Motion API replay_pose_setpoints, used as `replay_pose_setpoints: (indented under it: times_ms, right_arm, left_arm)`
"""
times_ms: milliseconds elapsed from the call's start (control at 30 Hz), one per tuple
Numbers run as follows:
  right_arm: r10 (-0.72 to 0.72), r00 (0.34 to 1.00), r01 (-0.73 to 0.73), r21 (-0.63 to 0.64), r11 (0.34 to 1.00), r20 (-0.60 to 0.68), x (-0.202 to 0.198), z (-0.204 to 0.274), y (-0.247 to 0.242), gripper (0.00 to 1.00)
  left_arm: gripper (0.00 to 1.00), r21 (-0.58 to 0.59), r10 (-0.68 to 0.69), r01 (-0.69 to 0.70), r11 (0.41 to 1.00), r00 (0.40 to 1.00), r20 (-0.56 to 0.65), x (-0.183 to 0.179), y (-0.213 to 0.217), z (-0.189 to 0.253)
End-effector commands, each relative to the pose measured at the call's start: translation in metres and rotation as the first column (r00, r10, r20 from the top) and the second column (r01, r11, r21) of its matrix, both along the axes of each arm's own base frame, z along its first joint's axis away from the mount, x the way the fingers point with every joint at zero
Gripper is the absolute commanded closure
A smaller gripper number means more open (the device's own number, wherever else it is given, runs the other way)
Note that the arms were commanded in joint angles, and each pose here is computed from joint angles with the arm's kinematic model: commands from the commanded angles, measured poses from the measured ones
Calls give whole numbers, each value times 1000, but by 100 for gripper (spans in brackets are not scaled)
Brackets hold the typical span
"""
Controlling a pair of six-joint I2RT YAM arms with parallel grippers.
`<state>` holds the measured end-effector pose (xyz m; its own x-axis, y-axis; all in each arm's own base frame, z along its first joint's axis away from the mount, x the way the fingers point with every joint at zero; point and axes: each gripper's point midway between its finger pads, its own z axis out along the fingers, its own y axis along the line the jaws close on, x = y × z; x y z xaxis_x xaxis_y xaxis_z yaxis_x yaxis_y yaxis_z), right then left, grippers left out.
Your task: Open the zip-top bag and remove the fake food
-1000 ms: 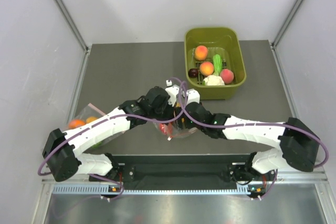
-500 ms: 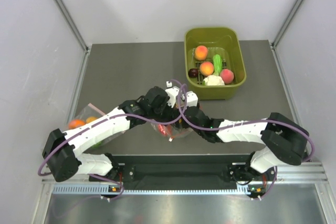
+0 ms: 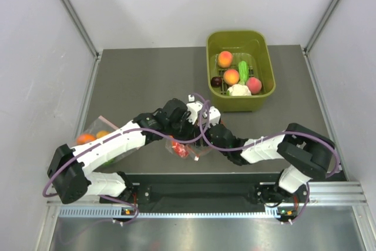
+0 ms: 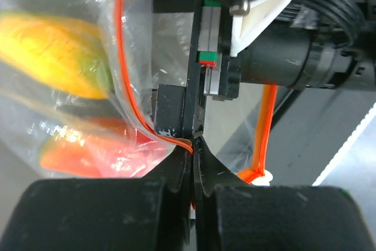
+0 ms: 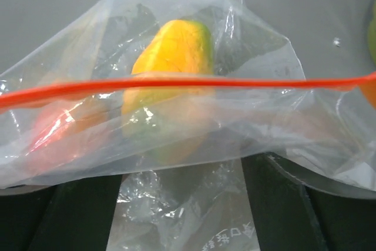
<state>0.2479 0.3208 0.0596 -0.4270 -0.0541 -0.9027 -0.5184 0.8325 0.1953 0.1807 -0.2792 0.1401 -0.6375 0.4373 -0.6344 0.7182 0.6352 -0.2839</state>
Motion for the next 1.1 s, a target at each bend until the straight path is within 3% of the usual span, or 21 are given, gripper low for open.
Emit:
replay_pose_setpoints:
  times_ms: [0, 133, 267, 700, 833, 967, 1067]
  right_arm:
    - [128, 986, -138, 94, 986, 104, -7, 24, 27, 24]
    - [158, 978, -176, 136, 975, 136, -14, 32, 27, 34]
    - [220, 962, -245, 160, 956, 159, -23, 36, 33, 36]
    - [429, 891, -453, 210, 867, 148, -52, 31, 73, 22]
    - [391, 911, -411, 223, 884, 128, -47, 27, 70, 47]
    - [281, 957, -290, 167, 942, 76, -31, 14, 55, 53]
    - [222, 974, -225, 120, 967, 37, -26, 5, 41, 54]
  left_arm:
    - [100, -195, -89, 105, 975, 992, 86, -3, -33, 48]
    - [100, -204, -87, 105, 973, 992, 96, -3, -33, 53]
    - [100, -238, -116, 137, 962, 988, 97, -8, -37, 58]
    - [100, -244, -164, 171, 955, 985, 47, -16, -43, 48]
    - [100, -235, -159, 167, 957, 986, 52, -14, -43, 46]
    - [100, -194, -109, 124, 973, 990, 87, -4, -35, 45]
    - [80, -149, -32, 54, 987, 989, 144, 12, -25, 47]
